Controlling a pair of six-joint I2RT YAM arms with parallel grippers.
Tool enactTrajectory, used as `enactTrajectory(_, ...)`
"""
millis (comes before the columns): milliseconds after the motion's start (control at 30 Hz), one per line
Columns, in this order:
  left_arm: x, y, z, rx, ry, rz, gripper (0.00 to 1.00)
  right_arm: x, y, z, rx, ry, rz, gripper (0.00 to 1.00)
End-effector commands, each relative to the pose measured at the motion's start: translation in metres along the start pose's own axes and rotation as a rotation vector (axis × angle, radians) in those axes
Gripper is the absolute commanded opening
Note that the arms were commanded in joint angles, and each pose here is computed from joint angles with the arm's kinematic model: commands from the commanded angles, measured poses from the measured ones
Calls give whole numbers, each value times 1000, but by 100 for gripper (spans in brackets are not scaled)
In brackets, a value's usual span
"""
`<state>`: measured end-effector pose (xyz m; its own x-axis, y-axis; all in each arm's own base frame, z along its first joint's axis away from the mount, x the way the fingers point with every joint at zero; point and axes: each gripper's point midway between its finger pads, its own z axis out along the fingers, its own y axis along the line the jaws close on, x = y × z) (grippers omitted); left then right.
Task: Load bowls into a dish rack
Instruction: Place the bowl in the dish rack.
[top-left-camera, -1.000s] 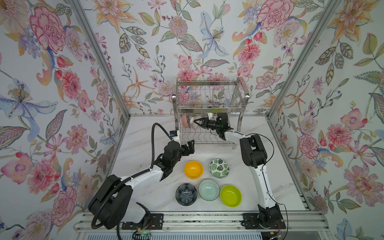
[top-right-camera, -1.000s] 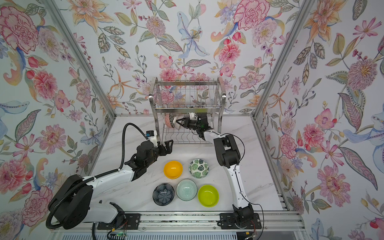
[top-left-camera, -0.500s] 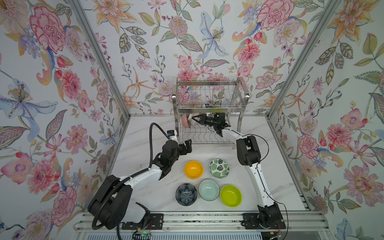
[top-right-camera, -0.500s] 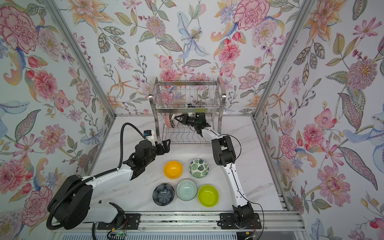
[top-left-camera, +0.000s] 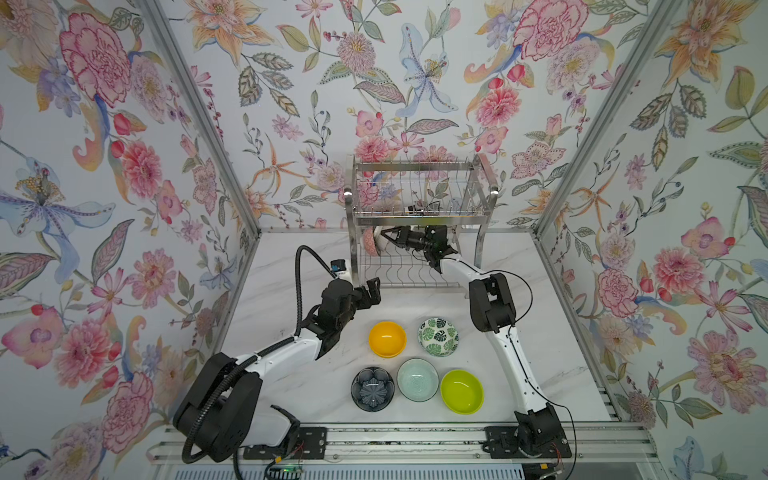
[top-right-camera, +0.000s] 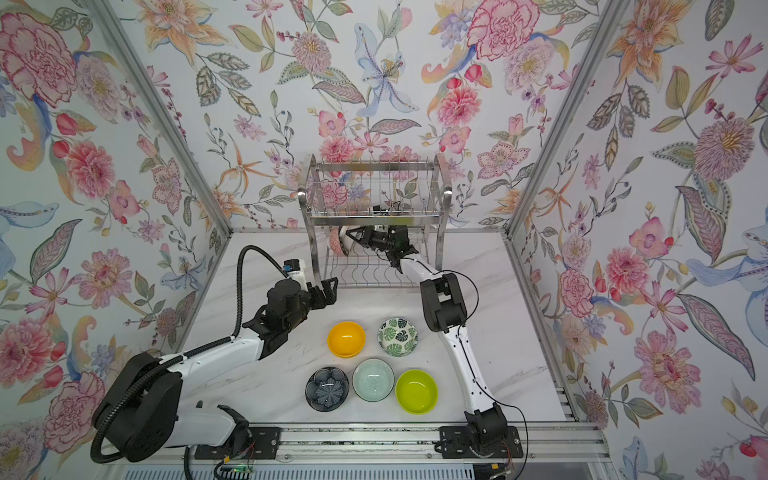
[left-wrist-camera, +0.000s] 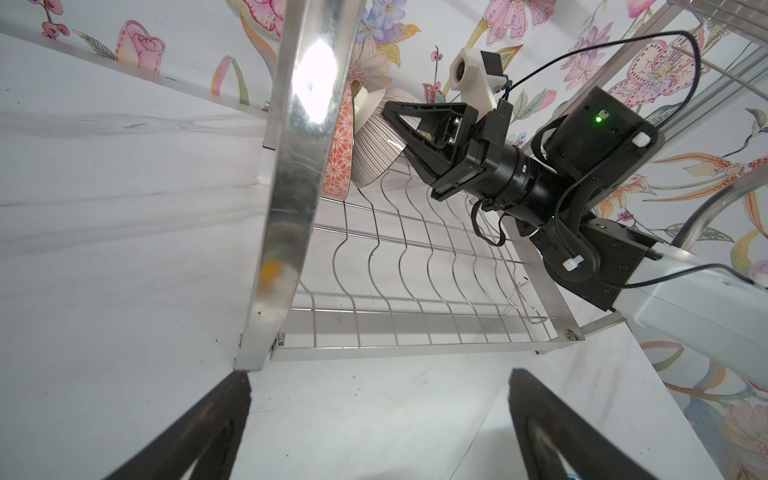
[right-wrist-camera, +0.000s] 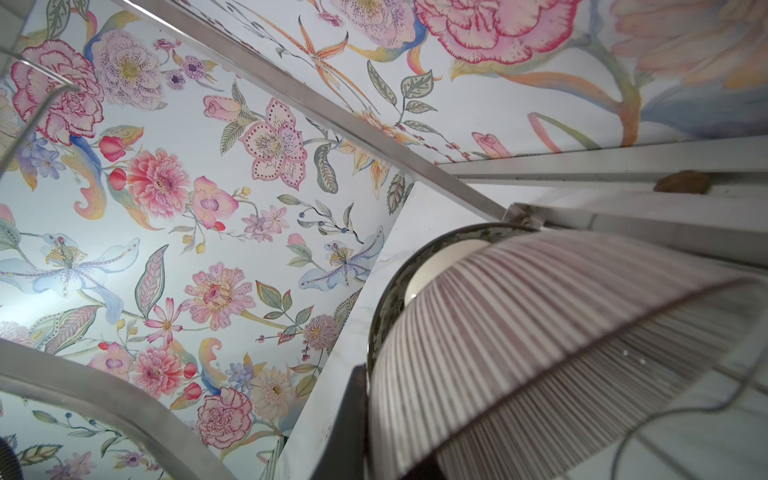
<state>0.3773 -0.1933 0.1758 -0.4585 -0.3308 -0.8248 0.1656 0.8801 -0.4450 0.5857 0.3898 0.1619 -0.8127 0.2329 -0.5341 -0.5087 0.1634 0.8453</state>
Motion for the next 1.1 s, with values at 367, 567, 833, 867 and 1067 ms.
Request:
enactTrajectory(367, -7, 2, -6, 8, -6, -19, 99, -4, 2, 5, -9, -5, -47, 0)
enactTrajectory(567, -7, 4, -6, 5, -5, -22, 99, -1, -2, 4, 31, 17, -54, 5)
enactTrajectory(833, -2, 8, -7, -3, 3, -30, 99, 1, -3, 1, 59, 37, -59, 16)
enactTrajectory(867, -2, 7, -7, -1, 3, -32, 99, 2, -4, 1, 63, 37, -58, 17)
enactTrajectory(1067, 0, 9, -9, -3, 6, -35, 99, 0, 0, 0, 68, 39, -63, 23)
